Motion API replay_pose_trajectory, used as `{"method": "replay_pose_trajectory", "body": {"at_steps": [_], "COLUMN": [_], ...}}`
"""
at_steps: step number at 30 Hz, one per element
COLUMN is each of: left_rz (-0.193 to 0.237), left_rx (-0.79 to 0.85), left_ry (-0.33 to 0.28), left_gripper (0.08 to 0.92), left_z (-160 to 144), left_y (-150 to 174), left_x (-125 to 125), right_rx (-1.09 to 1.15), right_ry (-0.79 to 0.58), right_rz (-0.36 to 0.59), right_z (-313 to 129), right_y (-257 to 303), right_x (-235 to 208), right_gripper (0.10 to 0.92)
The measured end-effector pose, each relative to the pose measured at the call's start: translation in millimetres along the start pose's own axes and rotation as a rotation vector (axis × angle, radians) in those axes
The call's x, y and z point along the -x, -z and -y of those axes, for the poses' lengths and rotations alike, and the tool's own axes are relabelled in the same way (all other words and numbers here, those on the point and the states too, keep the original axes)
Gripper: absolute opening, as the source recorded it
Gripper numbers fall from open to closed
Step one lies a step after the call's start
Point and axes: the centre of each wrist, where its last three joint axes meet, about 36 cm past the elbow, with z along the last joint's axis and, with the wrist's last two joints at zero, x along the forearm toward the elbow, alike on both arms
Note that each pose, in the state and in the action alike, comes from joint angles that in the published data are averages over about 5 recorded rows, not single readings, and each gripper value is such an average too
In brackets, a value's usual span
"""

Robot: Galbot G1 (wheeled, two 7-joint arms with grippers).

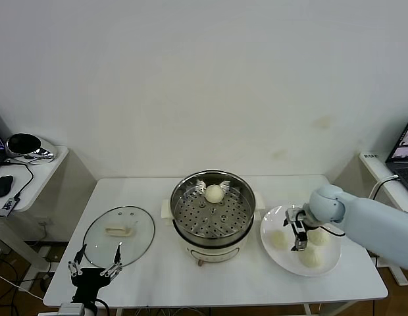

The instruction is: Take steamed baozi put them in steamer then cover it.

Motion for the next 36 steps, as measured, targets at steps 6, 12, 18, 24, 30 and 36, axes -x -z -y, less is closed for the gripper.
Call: {"method": "replay_pose_trajectory", "body": {"at_steps": [6,12,18,24,30,36], "left_rz": [0.0,-0.002,-0.004,-0.003,0.002,0.011], "left_rx": [-0.001,-0.002,-0.004,-0.001,0.0,0.001], "left_ry": [0.002,0.003,0.004,0.005,0.0,-0.013], "left_gripper": [0.823,0.823,0.823,0.823,0.823,0.823], "left_z": [0,0,0,-1,-1,1], "left_y": [-1,-1,-2,-1,0,2], "left_x": [1,1,1,0,0,3], "right_rx": [0.001,0.006,0.008,0.015,0.033,0.036], "right_ry": [-0.007,-0.01,-0.005,-0.006,-0.02,-0.057], "right_rz": [0.005,-0.002,-0.004,-0.005,-0.004,0.012], "right_z": [4,5,5,8,13,21], "right_y": [6,7,7,2,-11,-12], "right_x": [7,9,9,-8,-50,-112], "right_gripper": [0.751,0.65,0.581,0.553,0.559,0.56]}}
